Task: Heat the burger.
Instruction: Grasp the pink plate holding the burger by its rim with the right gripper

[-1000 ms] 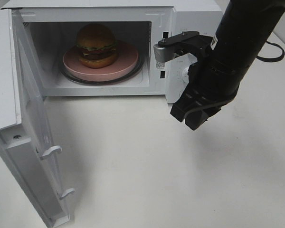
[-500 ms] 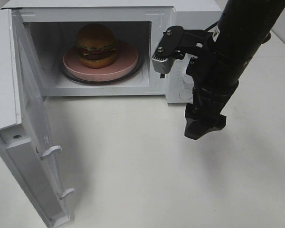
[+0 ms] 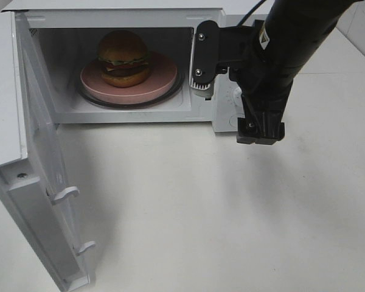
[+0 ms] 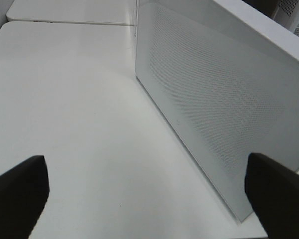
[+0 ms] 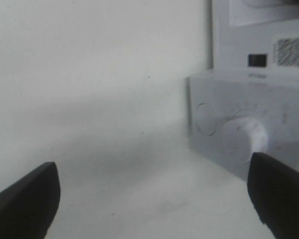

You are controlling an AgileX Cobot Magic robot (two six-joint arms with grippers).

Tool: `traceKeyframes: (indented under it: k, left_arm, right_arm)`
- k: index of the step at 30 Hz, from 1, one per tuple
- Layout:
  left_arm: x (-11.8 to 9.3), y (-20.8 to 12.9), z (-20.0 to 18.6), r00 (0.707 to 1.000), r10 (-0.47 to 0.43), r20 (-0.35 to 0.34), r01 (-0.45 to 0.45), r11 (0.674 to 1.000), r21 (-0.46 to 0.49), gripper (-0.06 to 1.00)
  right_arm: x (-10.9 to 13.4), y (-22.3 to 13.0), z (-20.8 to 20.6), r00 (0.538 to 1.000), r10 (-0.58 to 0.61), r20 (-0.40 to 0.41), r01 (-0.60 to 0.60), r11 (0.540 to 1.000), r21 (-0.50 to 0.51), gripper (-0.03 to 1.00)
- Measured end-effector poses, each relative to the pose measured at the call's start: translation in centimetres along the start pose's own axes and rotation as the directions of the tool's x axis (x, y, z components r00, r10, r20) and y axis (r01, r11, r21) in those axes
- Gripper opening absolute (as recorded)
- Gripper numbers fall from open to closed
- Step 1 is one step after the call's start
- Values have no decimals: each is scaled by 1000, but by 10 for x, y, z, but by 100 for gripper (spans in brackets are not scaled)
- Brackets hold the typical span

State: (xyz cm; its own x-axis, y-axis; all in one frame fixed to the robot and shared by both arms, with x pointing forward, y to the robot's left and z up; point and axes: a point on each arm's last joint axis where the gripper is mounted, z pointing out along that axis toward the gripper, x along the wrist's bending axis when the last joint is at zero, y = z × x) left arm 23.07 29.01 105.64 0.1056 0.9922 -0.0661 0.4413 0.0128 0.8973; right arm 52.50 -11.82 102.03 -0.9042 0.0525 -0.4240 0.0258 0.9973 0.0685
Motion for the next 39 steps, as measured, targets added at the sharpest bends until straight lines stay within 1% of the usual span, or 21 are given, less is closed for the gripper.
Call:
traceKeyframes:
  k: [1,2,3,4,5,6,7,9,10,18,25,32,39]
  left_arm:
    - [0,0,0,1000,0,0,0,1000,0,99]
    - [0,0,0,1000,0,0,0,1000,0,99]
    - [0,0,0,1000,0,0,0,1000,0,99]
    - [0,0,0,1000,0,0,0,1000,0,99]
    - [0,0,0,1000,0,0,0,1000,0,99]
    - [0,0,0,1000,0,0,0,1000,0,99]
    - [0,0,0,1000,0,0,0,1000,0,99]
    - [0,0,0,1000,0,0,0,1000,0,99]
    - [0,0,0,1000,0,0,0,1000,0,99]
    - [0,0,0,1000,0,0,0,1000,0,99]
    - [0,0,0,1000,0,0,0,1000,0,99]
    - [0,0,0,1000,0,0,0,1000,0,99]
    - [0,0,0,1000,0,0,0,1000,0,99]
  right_arm:
    - [-2,7,-1,998,-46,53,47,999,-22,97]
    - [-2,7,-1,998,-46,53,47,999,-22,97]
    - [-2,10,-2,994,-72,80,75,997,-35,96]
    - [-2,17,-3,985,-124,121,132,990,-55,96]
    - [-2,17,-3,985,-124,121,132,990,-55,96]
    - [-3,24,-3,975,-160,157,176,981,-88,96]
    - [-3,27,-3,968,-181,174,201,974,-102,95]
    - [-4,29,-3,963,-196,187,219,969,-111,95]
    - [-4,33,2,950,-234,204,262,957,-122,95]
    - [0,47,26,929,-305,210,341,925,-166,93]
    - [1,55,48,923,-336,188,366,917,-161,91]
    - [-12,75,78,923,-340,182,369,915,-161,89]
    - [-26,89,90,923,-331,198,364,917,-164,87]
